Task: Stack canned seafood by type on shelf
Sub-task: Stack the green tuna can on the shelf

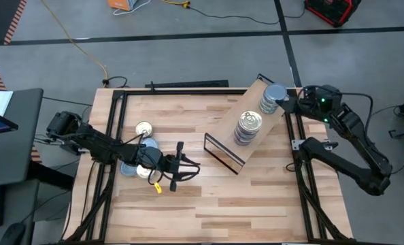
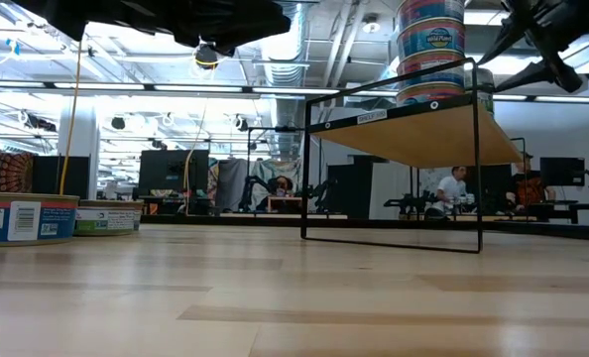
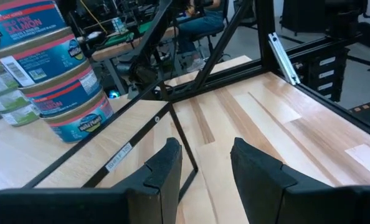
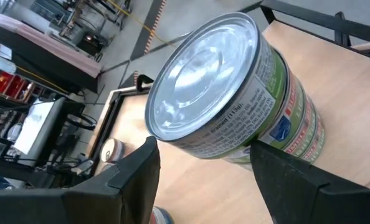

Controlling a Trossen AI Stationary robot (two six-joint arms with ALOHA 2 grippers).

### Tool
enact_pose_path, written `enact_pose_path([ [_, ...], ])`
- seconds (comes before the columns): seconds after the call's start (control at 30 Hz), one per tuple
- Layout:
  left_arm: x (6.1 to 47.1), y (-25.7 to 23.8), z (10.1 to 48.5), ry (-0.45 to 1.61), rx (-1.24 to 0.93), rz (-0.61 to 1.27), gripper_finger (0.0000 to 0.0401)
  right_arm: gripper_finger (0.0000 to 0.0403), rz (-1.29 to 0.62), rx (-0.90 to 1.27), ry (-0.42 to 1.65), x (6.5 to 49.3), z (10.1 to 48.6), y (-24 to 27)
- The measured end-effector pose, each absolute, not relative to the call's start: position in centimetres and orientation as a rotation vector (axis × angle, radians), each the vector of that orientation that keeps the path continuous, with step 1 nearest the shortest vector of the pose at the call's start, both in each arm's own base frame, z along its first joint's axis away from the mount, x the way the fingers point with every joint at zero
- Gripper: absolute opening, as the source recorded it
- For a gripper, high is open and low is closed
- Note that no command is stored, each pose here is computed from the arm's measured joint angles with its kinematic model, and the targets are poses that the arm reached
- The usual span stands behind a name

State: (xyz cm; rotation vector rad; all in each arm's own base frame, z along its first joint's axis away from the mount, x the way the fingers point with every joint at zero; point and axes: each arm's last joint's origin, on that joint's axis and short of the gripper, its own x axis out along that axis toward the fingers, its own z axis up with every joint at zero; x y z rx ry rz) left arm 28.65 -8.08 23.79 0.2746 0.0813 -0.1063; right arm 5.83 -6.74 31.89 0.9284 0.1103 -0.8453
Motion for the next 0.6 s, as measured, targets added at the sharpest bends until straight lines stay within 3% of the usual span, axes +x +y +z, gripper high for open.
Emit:
enact_pose_path([
  [0.6, 26.6, -8.7, 25.8, 0.080, 0.221, -0.187, 0.0130, 0.0272, -0.806, 0.834, 0.117, 4.2, 35.5, -4.4],
])
